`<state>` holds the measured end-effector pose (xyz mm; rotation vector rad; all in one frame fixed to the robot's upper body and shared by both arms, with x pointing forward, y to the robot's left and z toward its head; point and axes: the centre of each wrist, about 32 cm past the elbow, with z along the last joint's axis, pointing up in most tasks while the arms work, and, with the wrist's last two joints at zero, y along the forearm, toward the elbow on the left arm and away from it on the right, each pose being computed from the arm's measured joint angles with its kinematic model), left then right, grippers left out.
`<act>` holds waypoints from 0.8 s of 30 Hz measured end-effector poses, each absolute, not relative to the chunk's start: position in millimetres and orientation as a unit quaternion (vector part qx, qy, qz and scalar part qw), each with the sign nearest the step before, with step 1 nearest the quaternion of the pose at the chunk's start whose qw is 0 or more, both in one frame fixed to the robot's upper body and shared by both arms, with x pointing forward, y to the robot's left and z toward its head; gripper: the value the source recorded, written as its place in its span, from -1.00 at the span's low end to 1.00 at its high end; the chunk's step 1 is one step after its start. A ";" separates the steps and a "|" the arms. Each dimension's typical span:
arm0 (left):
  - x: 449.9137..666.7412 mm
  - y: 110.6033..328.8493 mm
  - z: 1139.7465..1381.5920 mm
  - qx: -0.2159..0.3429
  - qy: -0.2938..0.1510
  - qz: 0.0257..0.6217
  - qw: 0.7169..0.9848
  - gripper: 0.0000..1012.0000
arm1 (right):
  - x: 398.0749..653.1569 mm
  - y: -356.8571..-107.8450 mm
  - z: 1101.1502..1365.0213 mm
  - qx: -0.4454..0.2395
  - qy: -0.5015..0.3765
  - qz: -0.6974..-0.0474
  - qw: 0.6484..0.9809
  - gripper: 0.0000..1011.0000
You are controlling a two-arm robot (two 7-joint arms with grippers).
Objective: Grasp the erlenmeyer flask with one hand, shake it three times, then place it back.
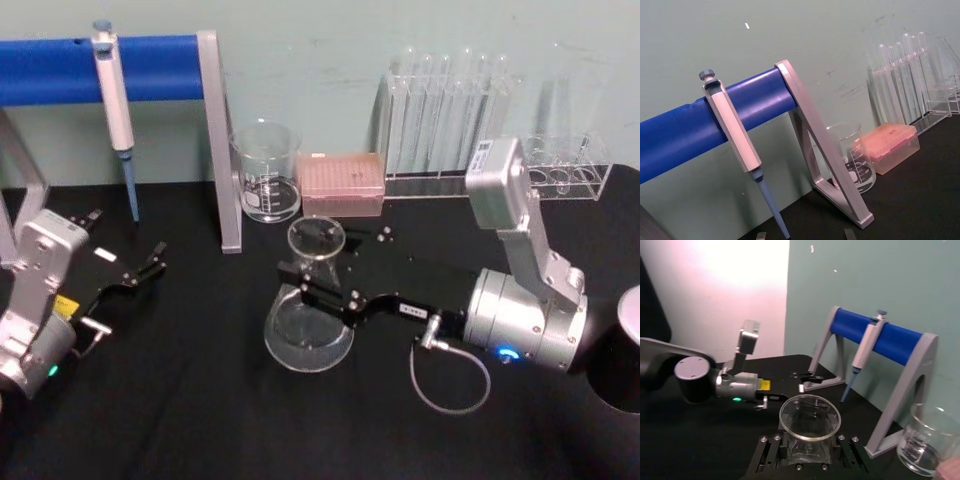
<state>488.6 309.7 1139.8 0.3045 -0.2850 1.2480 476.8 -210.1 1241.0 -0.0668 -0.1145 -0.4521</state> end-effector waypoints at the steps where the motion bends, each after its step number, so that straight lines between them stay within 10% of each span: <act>1: 488.6 309.7 1139.8 0.141 -0.132 0.580 0.791 0.98 | 476.2 -210.0 1240.8 -0.034 -0.057 -0.222 0.973 -0.11; 24: 488.6 309.7 1139.8 0.142 -0.132 0.580 0.791 0.98 | 475.4 -211.0 1240.8 -0.036 -0.063 -0.189 0.979 -0.11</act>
